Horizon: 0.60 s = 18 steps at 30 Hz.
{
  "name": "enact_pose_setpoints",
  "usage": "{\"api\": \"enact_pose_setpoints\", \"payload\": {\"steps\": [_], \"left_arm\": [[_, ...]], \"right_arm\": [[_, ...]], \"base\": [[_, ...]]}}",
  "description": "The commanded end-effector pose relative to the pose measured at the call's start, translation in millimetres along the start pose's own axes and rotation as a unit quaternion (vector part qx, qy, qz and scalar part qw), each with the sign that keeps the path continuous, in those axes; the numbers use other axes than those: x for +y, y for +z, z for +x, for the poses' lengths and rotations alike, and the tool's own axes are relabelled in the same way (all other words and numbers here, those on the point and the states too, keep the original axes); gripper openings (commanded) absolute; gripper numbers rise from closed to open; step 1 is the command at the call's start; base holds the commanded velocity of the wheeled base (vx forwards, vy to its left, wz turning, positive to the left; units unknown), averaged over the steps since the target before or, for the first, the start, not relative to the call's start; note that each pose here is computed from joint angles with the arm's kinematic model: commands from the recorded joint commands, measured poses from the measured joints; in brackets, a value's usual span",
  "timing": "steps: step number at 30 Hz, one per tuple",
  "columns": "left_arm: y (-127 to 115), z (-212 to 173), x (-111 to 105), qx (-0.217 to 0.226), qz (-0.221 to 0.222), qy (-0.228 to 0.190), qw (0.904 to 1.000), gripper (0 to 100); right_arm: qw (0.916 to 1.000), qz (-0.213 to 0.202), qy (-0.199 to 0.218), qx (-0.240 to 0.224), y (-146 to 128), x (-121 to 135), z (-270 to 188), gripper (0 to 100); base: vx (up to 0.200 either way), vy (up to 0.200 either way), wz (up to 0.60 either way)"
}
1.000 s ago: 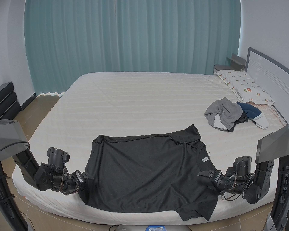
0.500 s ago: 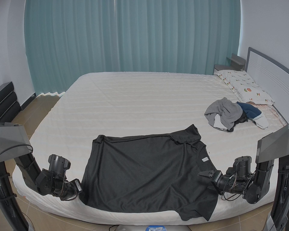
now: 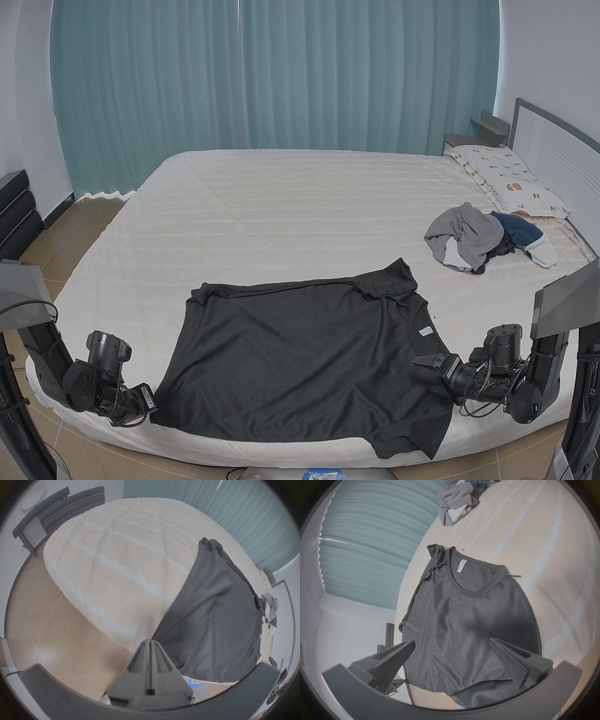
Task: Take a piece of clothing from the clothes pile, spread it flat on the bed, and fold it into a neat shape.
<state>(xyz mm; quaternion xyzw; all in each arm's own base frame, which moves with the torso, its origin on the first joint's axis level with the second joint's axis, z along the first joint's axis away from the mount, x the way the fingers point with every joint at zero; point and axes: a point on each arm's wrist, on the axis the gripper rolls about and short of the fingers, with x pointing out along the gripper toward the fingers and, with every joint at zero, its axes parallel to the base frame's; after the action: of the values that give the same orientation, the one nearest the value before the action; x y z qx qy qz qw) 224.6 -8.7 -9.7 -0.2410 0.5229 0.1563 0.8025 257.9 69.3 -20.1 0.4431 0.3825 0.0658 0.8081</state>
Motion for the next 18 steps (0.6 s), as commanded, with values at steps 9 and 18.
{"api": "enact_pose_setpoints", "payload": {"steps": [9,18], "left_arm": [[-5,0,11,0.013,-0.009,0.016,0.9998,0],[-9,-3,17,0.021,-0.007,0.013,0.9997,100]], "right_arm": [[1.0000,0.000,0.000,0.000,0,0,0,100],[1.0000,0.000,0.000,0.000,0,0,0,100]], "base": [[0.000,0.000,0.00],[0.000,0.000,0.00]]}}
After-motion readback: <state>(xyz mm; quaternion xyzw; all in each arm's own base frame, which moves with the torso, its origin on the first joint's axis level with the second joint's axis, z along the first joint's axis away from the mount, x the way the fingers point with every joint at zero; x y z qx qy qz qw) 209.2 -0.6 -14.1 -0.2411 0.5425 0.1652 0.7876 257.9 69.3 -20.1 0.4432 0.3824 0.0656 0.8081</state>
